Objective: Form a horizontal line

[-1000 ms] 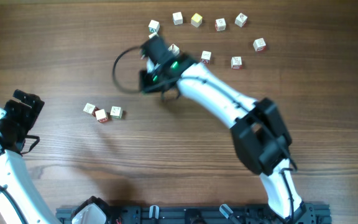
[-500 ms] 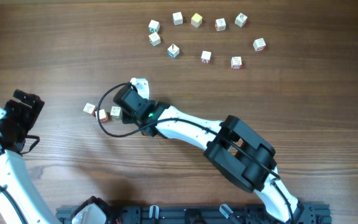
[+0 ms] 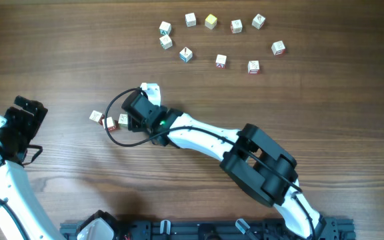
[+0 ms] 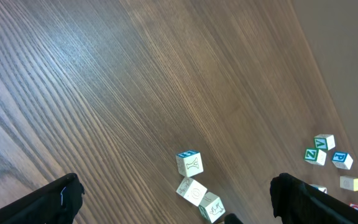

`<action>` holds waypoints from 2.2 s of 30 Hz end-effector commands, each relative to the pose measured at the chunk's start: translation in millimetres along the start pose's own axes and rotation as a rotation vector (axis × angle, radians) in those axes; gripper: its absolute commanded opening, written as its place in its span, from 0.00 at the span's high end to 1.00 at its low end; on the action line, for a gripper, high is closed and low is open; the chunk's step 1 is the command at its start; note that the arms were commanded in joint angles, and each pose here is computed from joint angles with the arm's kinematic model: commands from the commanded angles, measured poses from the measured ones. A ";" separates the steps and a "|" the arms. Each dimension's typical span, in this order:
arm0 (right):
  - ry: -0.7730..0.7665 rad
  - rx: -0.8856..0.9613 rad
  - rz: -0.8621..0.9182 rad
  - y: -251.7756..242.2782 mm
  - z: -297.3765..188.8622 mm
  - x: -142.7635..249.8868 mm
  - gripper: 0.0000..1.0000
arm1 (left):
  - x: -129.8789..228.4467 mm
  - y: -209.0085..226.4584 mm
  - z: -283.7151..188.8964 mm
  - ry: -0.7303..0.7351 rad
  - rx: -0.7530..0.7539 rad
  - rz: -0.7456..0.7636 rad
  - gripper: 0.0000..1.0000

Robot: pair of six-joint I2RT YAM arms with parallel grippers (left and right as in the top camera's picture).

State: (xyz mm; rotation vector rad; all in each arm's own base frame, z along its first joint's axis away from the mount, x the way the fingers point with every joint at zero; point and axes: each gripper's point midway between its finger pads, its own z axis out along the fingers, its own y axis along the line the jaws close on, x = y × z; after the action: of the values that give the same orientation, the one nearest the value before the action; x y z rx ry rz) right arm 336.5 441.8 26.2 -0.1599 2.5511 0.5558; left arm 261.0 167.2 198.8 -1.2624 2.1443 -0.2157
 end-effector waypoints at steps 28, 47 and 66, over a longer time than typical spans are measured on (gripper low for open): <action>-0.287 0.356 0.109 -386.5 -88.2 -221.9 0.00 | -0.3 -2.3 -2.9 0.006 0.012 -0.013 0.00; -0.137 0.515 -0.029 -466.9 -51.3 -176.1 0.44 | -0.3 -2.3 -2.9 0.006 0.012 -0.013 0.00; -0.262 0.322 -0.030 -355.4 -157.0 -231.9 0.86 | -0.3 -2.3 -2.9 0.006 0.012 -0.013 0.00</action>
State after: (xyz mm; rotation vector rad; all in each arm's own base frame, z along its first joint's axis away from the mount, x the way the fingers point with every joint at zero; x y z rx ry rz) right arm 547.4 15.3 58.6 0.0083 2.4569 -0.0388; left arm 259.1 165.7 197.0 -1.2709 2.1533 -0.2190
